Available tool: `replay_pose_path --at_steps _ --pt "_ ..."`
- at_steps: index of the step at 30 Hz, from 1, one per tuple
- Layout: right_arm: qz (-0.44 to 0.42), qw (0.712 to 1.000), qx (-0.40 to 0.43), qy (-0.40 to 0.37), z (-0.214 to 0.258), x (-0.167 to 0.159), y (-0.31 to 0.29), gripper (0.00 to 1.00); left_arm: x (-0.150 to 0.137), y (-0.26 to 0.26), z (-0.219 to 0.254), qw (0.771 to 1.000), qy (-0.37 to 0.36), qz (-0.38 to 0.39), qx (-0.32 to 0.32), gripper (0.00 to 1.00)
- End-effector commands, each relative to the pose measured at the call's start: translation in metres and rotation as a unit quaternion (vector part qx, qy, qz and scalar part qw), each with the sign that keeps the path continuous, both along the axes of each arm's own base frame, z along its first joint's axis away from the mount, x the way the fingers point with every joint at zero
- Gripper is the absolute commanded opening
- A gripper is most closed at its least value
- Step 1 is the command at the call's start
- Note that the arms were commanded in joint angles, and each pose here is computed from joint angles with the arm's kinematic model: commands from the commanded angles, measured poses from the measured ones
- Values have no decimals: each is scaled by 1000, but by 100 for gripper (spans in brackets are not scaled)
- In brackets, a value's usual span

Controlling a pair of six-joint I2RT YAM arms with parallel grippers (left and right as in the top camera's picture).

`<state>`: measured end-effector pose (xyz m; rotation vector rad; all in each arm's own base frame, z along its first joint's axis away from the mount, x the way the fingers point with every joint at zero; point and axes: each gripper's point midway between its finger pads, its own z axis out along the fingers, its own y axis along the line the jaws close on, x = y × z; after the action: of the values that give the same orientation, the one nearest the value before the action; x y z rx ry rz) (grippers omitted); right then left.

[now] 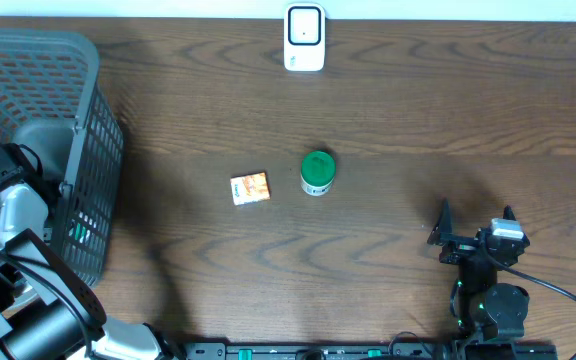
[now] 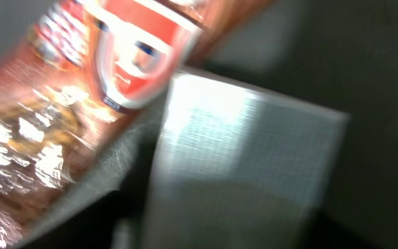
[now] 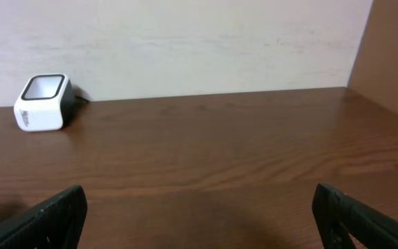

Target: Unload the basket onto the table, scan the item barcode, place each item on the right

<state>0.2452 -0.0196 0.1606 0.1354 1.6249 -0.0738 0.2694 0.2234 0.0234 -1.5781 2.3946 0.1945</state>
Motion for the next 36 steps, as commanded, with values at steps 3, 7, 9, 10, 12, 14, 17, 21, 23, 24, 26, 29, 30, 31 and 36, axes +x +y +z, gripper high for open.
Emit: replay_pose_path --at_steps 3,7,9,10,12,14,17,21,23,24,26,29,30,31,36 --pt "-2 1000 5 0 0 0 -1 99 -19 -21 -28 998 37 1 -47 54" --pt "-3 1000 5 0 0 0 -1 99 -22 -23 -27 998 43 -2 -50 52" --pt "-2 1000 5 0 0 0 -1 99 -19 -21 -22 998 37 -4 -45 52" --pt "-3 1000 5 0 0 0 -1 99 -17 -19 -17 999 33 -4 -42 52" --pt "-2 1000 5 0 0 0 -1 99 -9 -13 4 999 17 -5 -30 52" --pt "-2 1000 5 0 0 0 -1 99 -2 -8 26 1000 -1 -5 -17 52" --pt "-2 1000 5 0 0 0 -1 99 11 2 77 999 -46 -6 17 52" --pt "-3 1000 5 0 0 0 -1 99 20 9 154 990 -120 -10 73 52" --pt "-2 1000 5 0 0 0 -1 99 20 8 194 981 -163 -11 106 52" --pt "-3 1000 5 0 0 0 -1 99 17 6 220 973 -191 -11 127 53" --pt "-2 1000 5 0 0 0 -1 99 6 -2 258 959 -234 -12 159 53" --pt "-3 1000 5 0 0 0 -1 99 -4 -18 282 948 -267 -23 170 53" --pt "-2 1000 5 0 0 0 -1 99 -6 -26 287 946 -277 -31 166 53" --pt "-3 1000 5 0 0 0 -1 99 -5 -40 292 943 -293 -51 151 53" --pt "-2 1000 5 0 0 0 -1 99 12 -110 299 924 -342 -158 63 53"
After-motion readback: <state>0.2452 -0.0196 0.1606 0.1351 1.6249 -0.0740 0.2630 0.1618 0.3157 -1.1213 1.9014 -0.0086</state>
